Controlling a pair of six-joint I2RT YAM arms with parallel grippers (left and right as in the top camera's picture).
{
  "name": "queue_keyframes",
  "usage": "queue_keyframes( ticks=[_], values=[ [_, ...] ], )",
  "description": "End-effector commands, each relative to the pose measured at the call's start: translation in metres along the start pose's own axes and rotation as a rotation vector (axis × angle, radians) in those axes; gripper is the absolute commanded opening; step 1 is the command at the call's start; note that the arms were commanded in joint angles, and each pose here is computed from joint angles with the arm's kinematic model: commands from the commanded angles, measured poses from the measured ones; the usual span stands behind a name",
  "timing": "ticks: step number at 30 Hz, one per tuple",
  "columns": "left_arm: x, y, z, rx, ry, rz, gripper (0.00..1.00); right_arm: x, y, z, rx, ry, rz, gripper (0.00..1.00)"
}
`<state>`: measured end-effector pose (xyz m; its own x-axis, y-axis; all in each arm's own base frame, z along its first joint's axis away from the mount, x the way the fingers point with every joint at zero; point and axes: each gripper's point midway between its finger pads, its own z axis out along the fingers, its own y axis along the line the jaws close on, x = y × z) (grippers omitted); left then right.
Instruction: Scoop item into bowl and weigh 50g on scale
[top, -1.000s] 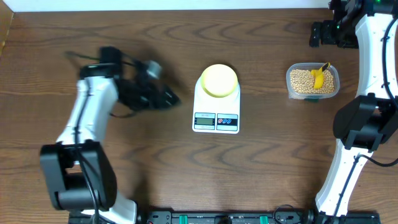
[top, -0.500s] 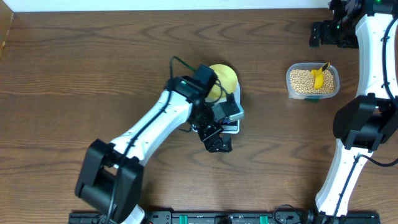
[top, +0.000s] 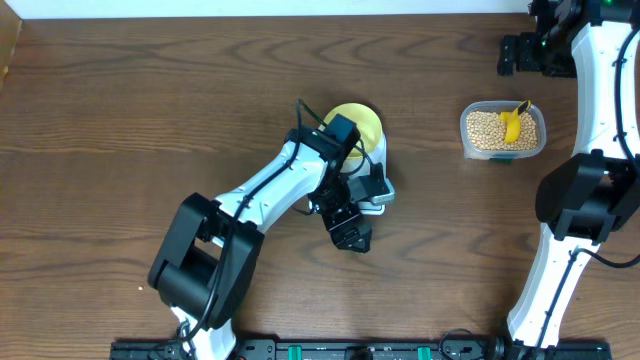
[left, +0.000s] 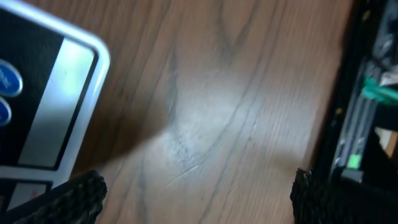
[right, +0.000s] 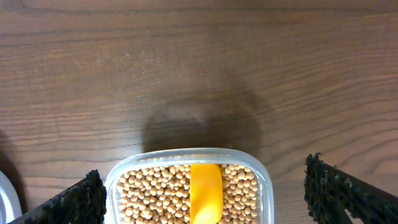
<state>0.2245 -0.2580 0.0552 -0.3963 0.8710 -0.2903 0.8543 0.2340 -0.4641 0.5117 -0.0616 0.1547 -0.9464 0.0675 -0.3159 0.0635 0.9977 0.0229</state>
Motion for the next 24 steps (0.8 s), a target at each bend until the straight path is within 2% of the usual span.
queue_keyframes(
  ticks=[1, 6, 9, 14, 18, 24],
  values=[
    [0.014, 0.024, 0.002, -0.116, 0.103, 0.057, 0.97, -0.004, -0.003, -0.004, 0.010, -0.016, 0.000, 0.99],
    [0.019, 0.064, -0.003, -0.315, 0.207, 0.210, 0.97, -0.004, -0.003, -0.004, 0.010, -0.016, 0.000, 0.99],
    [0.005, 0.061, 0.008, -0.261, 0.143, 0.276, 0.97, -0.004, -0.003, -0.004, 0.010, -0.016, 0.000, 0.99],
    [0.004, 0.052, 0.013, -0.221, 0.158, 0.305, 0.97, -0.004, -0.003, -0.004, 0.010, -0.016, 0.001, 0.99],
    [-0.014, 0.030, 0.008, -0.111, 0.066, 0.355, 0.97, -0.004, -0.003, -0.004, 0.010, -0.016, 0.000, 0.99],
    [-0.015, 0.029, 0.010, -0.089, 0.057, 0.347, 0.97, -0.004, -0.003, -0.004, 0.010, -0.016, 0.000, 0.99]
  ],
)
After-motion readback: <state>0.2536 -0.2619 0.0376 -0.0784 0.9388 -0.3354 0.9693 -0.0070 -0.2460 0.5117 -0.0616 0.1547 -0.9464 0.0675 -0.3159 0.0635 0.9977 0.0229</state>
